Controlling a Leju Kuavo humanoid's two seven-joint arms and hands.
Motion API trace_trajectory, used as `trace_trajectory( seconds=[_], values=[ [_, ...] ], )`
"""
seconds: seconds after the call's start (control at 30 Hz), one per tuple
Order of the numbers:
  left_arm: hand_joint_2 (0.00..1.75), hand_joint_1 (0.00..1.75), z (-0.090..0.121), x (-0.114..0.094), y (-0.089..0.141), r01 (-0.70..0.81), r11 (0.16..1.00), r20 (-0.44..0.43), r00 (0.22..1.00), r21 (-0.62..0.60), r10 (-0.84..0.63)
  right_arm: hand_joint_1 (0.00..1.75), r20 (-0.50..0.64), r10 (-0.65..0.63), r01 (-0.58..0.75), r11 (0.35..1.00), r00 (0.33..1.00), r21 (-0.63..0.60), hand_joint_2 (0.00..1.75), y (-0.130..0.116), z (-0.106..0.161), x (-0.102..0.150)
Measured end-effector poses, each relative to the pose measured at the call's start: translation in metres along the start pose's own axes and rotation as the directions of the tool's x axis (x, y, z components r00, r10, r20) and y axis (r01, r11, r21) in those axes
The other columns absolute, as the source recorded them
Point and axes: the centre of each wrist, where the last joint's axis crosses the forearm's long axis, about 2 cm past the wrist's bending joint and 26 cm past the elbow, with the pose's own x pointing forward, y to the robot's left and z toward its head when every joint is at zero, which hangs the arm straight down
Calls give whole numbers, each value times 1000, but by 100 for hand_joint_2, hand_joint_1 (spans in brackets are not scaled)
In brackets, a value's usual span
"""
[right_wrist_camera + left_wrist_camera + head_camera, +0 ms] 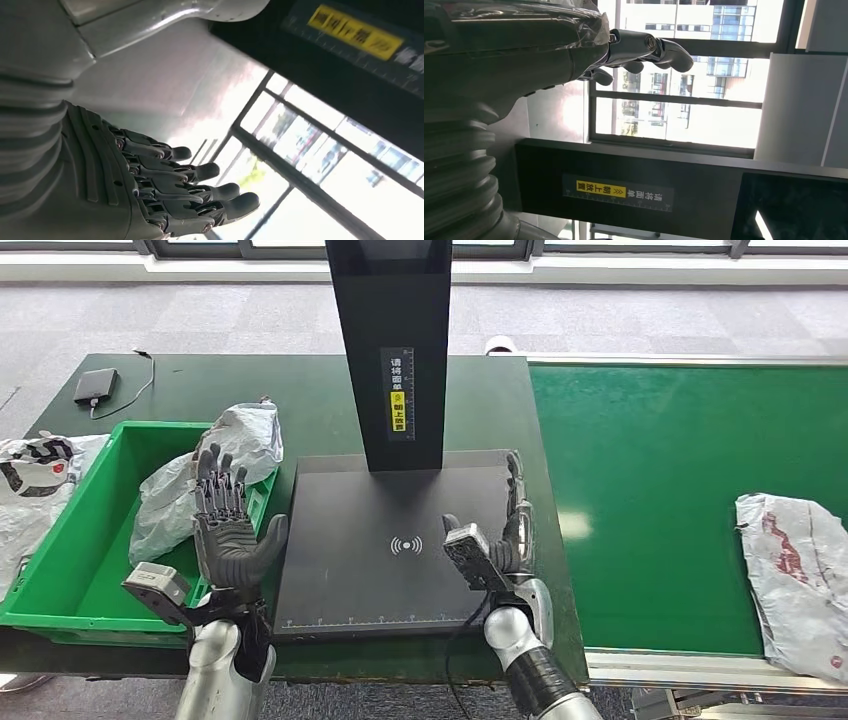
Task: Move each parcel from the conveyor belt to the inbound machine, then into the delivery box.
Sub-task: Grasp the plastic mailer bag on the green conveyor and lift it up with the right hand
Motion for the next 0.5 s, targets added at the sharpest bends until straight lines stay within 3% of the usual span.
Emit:
trace_trajectory(
  seconds=[0.1, 0.2, 0.4, 0.5],
  values=[
    [175, 0, 1, -1, 0, -10, 1000, -1, 1000, 7, 10, 0, -24, 322, -320, 946, 947, 55, 175, -21, -8, -13],
    [175, 0, 1, -1, 0, -22, 1000, -1, 1000, 11, 22, 0, -34, 596, -592, 802, 803, 82, 175, -52, -13, -37],
    [175, 0, 2, -1, 0, -28, 999, 1, 1000, 29, 28, 0, -353, 706, -729, 678, 613, 89, 175, -124, -16, -91],
    [175, 0, 3, -1, 1, -25, 999, 0, 1000, 34, 25, 0, -460, 709, -751, 648, 535, 126, 175, -150, -12, -112]
  ],
)
